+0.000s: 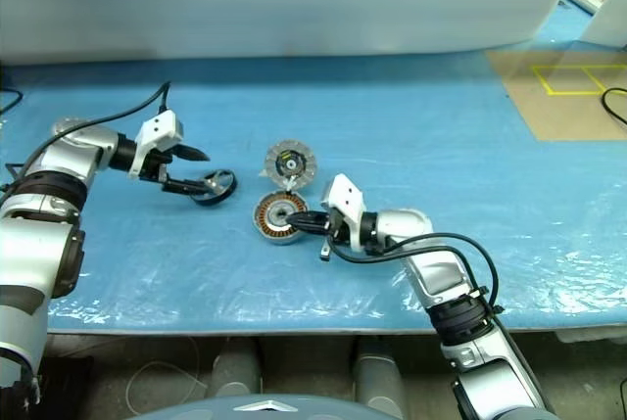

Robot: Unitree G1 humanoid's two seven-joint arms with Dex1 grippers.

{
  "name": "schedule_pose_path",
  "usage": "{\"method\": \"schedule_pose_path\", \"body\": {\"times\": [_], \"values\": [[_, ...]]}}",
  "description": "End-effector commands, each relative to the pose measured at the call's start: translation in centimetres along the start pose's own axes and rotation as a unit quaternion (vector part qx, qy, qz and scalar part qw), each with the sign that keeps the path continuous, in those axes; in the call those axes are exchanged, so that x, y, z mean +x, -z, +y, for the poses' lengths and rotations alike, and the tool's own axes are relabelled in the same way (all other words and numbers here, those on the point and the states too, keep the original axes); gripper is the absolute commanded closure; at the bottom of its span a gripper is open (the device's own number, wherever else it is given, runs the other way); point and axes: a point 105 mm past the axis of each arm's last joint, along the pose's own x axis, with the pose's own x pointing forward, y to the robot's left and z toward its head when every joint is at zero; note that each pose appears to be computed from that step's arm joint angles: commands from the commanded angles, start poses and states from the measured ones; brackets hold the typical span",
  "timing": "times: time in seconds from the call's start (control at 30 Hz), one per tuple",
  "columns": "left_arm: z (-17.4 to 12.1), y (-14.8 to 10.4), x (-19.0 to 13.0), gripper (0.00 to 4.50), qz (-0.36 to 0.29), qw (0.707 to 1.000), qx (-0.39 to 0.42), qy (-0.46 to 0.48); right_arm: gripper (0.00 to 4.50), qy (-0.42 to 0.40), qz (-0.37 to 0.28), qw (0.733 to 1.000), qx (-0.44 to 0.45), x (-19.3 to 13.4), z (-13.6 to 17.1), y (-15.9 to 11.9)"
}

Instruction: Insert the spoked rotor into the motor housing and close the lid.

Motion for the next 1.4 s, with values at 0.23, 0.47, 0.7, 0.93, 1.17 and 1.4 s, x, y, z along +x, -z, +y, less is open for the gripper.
{"method": "schedule_pose_path", "body": {"times": [0.23, 0.47, 0.7, 0.93, 1.17, 1.4], "values": [[1.0, -0.2, -0.4, 0.0, 0.018, 0.999, 0.013, -0.038, 4.48, 0.006, -0.017, 1.0, -0.017, -0.2, 0.3, -0.9], [1.1, -0.4, 0.3, 0.0, 0.012, 0.999, 0.011, -0.042, 4.48, 0.008, -0.015, 1.0, -0.015, -0.1, 0.6, -0.7], [0.7, -0.1, 1.0, 0.0, 0.024, 0.999, 0.006, -0.029, 4.48, 0.015, -0.01, 1.0, -0.015, -0.3, 0.5, -0.4], [0.8, 0.3, 0.9, 0.0, 0.039, 0.999, 0.004, -0.03, 4.48, 0.018, -0.007, 1.0, -0.017, -0.3, 0.7, -0.2], [1.2, 0.0, 0.3, 0.0, 0.041, 0.998, 0.011, -0.043, 4.48, 0.017, -0.004, 1.0, -0.019, -0.2, 0.6, -0.2], [1.0, 0.0, 0.2, 0.0, 0.033, 0.999, 0.003, -0.035, 4.48, 0.015, -0.001, 1.0, -0.022, 0.0, 0.6, -0.1]]}}
